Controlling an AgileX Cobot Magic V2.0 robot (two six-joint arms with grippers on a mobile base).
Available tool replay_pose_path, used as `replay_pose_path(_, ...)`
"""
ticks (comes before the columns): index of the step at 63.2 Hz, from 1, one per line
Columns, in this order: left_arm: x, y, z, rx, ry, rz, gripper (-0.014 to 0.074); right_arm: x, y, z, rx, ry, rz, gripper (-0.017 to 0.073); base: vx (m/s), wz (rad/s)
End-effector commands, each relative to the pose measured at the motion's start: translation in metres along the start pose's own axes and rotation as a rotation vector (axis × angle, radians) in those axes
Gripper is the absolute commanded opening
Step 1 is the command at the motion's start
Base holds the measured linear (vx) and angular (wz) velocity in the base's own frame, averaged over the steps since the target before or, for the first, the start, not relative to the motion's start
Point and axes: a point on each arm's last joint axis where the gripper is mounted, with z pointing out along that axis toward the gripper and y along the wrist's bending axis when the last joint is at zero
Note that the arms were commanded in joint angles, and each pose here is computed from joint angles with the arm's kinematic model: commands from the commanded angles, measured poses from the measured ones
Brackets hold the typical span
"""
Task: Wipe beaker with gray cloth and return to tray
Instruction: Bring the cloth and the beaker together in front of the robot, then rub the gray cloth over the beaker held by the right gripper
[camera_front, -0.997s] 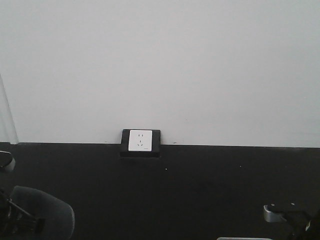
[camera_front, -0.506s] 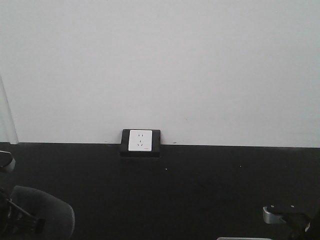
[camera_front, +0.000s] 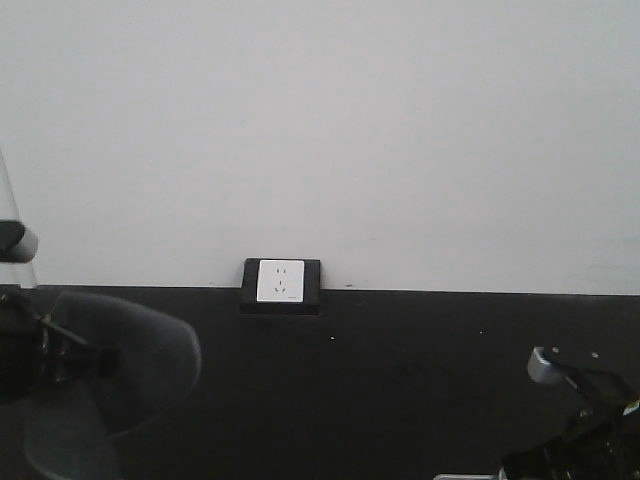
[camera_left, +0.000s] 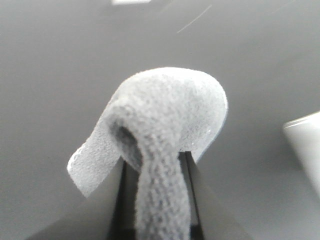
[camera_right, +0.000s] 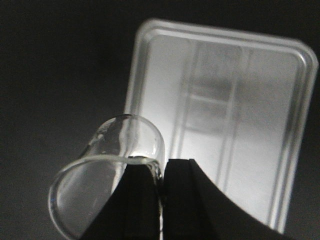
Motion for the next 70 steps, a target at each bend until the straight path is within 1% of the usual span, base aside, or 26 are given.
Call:
replay_pose_path(1, -0.031, -0.028, -0.015, 0.141, -0.159, -0.023, 0.0, -0.012, 0.03, -0.031, -0.094, -0.191, -0.027, -0.0011, 0.0, 0.0)
replay_pose_path(5, -0.036, -0.046, -0.008, 0.226, -0.152, -0.04, 0.0, -0.011, 0.051, -0.034, -0.147, -0.221, -0.054, -0.0011, 0.0, 0.0)
replay_pose_path(9, -0.036, -0.061, 0.001, 0.296, -0.125, -0.044, 0.0, -0.009, 0.077, -0.033, -0.191, -0.242, -0.112, -0.0011, 0.0, 0.0)
replay_pose_path(12, -0.034, -0.071, 0.007, 0.34, -0.098, -0.045, 0.0, -0.007, 0.093, -0.029, -0.213, -0.253, -0.138, -0.0011, 0.0, 0.0)
replay_pose_path(15, -0.03, -0.081, 0.012, 0.385, -0.064, -0.045, 0.0, -0.005, 0.107, -0.024, -0.231, -0.261, -0.134, -0.0011, 0.0, 0.0)
replay_pose_path(16, -0.027, -0.084, 0.015, 0.396, -0.048, -0.04, 0.0, -0.005, 0.11, -0.022, -0.238, -0.261, -0.124, -0.0011, 0.0, 0.0)
replay_pose_path(20, -0.02, -0.095, 0.02, 0.435, 0.013, -0.027, 0.0, -0.004, 0.123, -0.017, -0.252, -0.277, -0.115, -0.0011, 0.0, 0.0)
replay_pose_path(23, -0.014, -0.1, 0.022, 0.455, 0.058, -0.013, 0.0, -0.005, 0.129, -0.015, -0.258, -0.303, -0.107, -0.0011, 0.0, 0.0)
replay_pose_path(27, -0.006, -0.106, 0.023, 0.481, 0.133, 0.018, 0.0, -0.01, 0.133, -0.017, -0.262, -0.341, -0.077, -0.0011, 0.0, 0.0)
replay_pose_path(29, -0.002, -0.108, 0.022, 0.491, 0.171, 0.033, 0.0, -0.015, 0.134, -0.021, -0.266, -0.364, -0.062, -0.0011, 0.0, 0.0)
replay_pose_path(35, 0.009, -0.108, 0.019, 0.509, 0.281, 0.075, 0.0, -0.029, 0.135, -0.034, -0.263, -0.438, -0.043, -0.0011, 0.0, 0.0)
replay_pose_path(42, 0.019, -0.108, 0.015, 0.531, 0.401, 0.113, 0.0, -0.044, 0.136, -0.051, -0.261, -0.5, -0.048, -0.0011, 0.0, 0.0)
replay_pose_path(47, 0.022, -0.108, 0.013, 0.542, 0.435, 0.128, 0.0, -0.049, 0.139, -0.06, -0.265, -0.524, -0.07, -0.0011, 0.0, 0.0)
replay_pose_path(51, 0.02, -0.108, 0.014, 0.538, 0.411, 0.127, 0.0, -0.05, 0.142, -0.063, -0.277, -0.513, -0.077, -0.0011, 0.0, 0.0)
replay_pose_path(54, 0.016, -0.108, 0.017, 0.523, 0.356, 0.114, 0.0, -0.048, 0.145, -0.063, -0.291, -0.492, -0.081, -0.0011, 0.0, 0.0)
replay_pose_path(58, 0.006, -0.107, 0.021, 0.498, 0.247, 0.084, 0.0, -0.044, 0.146, -0.061, -0.301, -0.449, -0.086, -0.0011, 0.0, 0.0)
replay_pose_path(64, -0.011, -0.106, 0.024, 0.465, 0.066, 0.017, 0.0, -0.038, 0.147, -0.058, -0.31, -0.376, -0.102, -0.0011, 0.0, 0.0)
replay_pose_path(65, -0.015, -0.105, 0.025, 0.456, 0.021, -0.002, 0.0, -0.037, 0.147, -0.057, -0.312, -0.363, -0.105, -0.0011, 0.0, 0.0)
replay_pose_path(70, -0.03, -0.102, 0.025, 0.428, -0.124, -0.072, 0.0, -0.034, 0.148, -0.056, -0.317, -0.331, -0.112, -0.0011, 0.0, 0.0)
